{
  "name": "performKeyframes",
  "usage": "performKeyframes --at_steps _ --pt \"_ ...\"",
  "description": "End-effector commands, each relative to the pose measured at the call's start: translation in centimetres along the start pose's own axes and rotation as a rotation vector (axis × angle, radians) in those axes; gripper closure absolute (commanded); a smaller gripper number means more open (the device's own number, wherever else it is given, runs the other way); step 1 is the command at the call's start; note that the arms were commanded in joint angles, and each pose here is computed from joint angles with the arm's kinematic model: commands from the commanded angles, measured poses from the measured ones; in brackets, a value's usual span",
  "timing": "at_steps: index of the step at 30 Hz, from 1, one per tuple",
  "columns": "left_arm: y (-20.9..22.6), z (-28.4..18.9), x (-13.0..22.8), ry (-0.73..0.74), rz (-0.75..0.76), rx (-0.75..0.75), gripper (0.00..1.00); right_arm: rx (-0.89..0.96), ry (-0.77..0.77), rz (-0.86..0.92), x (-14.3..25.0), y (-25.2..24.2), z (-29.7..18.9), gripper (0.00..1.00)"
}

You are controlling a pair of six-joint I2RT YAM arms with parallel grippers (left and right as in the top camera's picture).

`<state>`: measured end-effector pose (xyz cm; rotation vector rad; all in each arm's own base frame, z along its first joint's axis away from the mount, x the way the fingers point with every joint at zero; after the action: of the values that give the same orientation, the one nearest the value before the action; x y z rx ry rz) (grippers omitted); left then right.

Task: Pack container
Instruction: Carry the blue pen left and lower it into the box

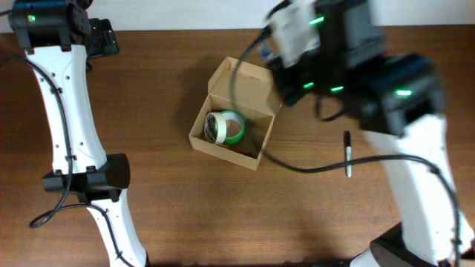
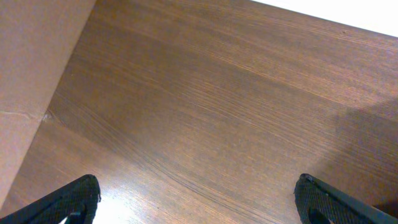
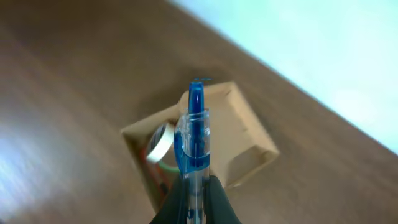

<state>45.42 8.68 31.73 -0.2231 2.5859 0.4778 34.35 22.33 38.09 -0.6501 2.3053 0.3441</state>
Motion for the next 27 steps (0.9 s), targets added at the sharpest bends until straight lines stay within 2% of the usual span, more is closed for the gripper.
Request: performKeyframes --at_steps 1,4,7,12,15,21,27 --pt "0.6 -0.5 0.0 -0.008 0.002 -0.016 0.0 0.056 0.179 -0.072 3.9 1.1 5.8 0.96" --pt "0.6 -0.5 0.0 -0.008 0.002 -0.016 0.0 0.045 0.285 -0.095 7.5 1.9 9.6 0.96" --pt "0.6 -0.5 0.0 -0.008 0.002 -0.016 0.0 0.043 0.328 -0.095 10.0 1.7 12.7 0.96" --pt "0.6 -0.5 0.0 -0.008 0.002 -0.016 0.0 0.031 0.358 -0.101 12.8 1.7 16.2 0.96" --pt "0.6 -0.5 0.0 -0.008 0.002 -0.016 0.0 -0.045 0.398 -0.138 14.3 2.8 18.0 0.96" --pt "0.6 -0.5 0.0 -0.008 0.002 -0.016 0.0 -0.127 0.456 -0.191 16.3 3.8 20.7 0.96" --pt "0.6 -0.5 0.0 -0.008 0.002 -0.016 0.0 -0.206 0.429 -0.296 16.3 5.9 21.6 0.96"
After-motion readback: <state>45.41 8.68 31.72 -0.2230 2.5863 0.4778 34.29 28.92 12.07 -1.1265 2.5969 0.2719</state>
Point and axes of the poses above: each gripper's point midway between its finger pads, its own z axis out along the fingers, its own y axis along the line the jaws close on, x = y × z, the point moved 1 cm from there along -z, back along the fingers, and after that the axes turned 11 degrees about z, right-handed, at the moved point
